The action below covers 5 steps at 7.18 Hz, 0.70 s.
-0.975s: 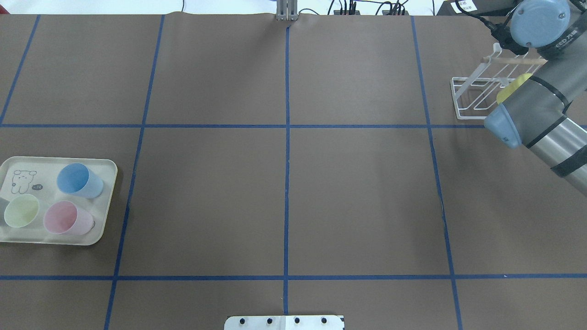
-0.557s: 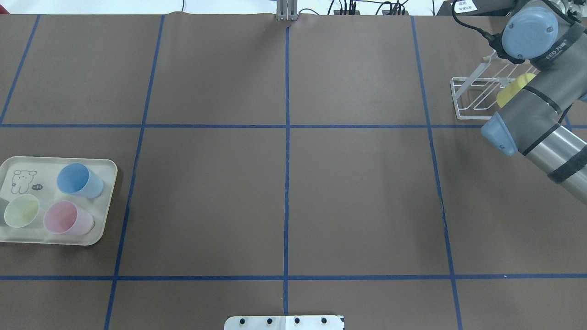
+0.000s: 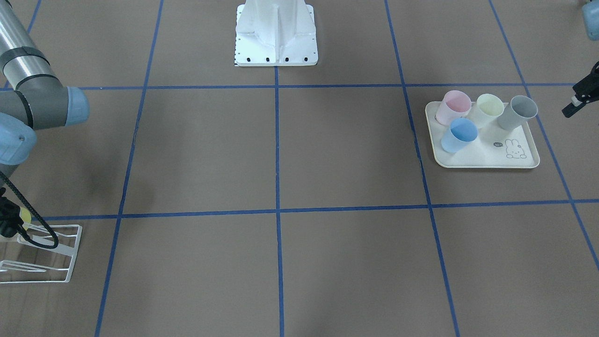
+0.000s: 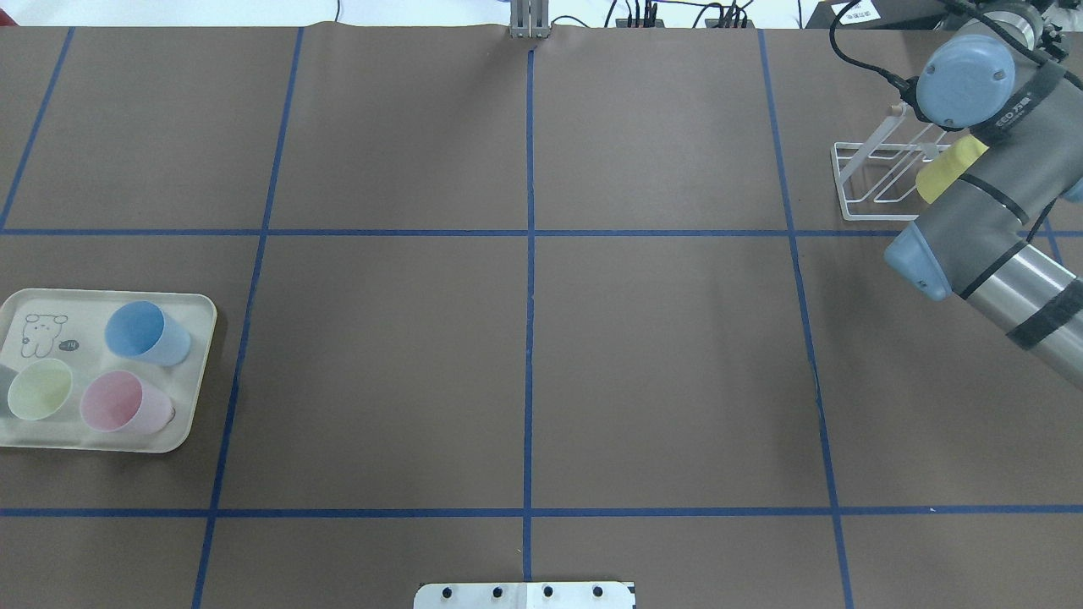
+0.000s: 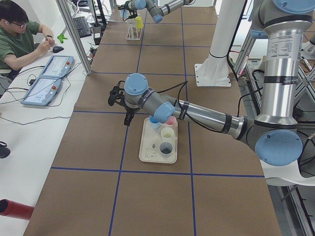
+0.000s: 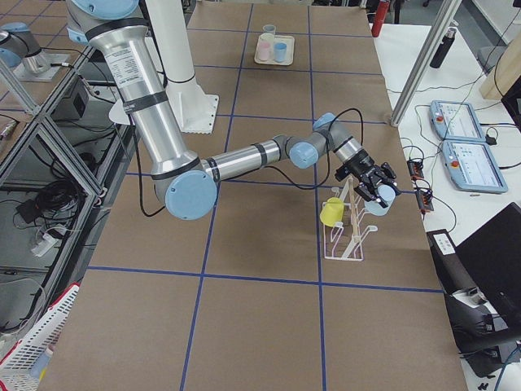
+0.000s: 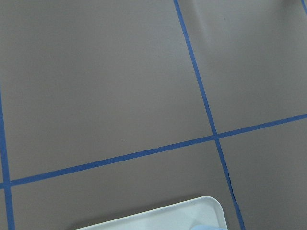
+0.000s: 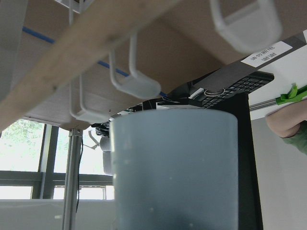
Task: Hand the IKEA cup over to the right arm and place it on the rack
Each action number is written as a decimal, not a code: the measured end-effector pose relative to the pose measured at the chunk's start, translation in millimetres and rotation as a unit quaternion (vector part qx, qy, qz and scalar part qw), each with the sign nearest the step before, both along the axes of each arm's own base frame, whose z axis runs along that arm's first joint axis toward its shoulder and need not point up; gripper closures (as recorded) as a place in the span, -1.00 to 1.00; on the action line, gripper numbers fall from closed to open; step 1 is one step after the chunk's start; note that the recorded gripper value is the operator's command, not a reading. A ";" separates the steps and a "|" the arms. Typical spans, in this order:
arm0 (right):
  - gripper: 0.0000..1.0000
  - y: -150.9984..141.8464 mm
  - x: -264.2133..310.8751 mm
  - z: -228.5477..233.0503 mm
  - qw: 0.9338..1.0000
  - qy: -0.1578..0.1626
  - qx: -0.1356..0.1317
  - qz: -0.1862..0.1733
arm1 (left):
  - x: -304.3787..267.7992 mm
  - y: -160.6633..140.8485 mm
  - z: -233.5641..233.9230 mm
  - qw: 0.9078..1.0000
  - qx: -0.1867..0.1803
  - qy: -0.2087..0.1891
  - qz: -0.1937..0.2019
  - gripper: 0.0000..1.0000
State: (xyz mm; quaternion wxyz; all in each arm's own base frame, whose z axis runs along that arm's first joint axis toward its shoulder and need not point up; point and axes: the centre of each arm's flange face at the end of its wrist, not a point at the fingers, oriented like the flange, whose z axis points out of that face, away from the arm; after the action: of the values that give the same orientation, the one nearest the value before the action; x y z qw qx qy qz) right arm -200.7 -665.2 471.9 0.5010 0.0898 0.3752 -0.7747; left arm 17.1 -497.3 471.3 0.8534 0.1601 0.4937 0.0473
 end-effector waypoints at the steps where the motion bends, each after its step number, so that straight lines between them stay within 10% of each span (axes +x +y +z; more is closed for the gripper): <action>1: 0.19 1.6 0.2 3.3 1.000 0.003 -0.001 0.001 | 0.1 -0.1 0.2 1.000 -0.001 0.000 0.000 -1.00; 5: 0.11 4.9 -8.2 10.6 1.000 0.012 -0.003 -0.001 | 0.3 -0.7 -0.3 1.000 0.000 0.001 0.001 -1.00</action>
State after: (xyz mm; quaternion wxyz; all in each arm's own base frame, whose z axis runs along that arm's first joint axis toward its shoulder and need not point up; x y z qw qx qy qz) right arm -208.9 -660.2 482.5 0.4960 0.0796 0.3788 -0.7773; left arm 17.4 -498.0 471.0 0.8528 0.1595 0.4950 0.0477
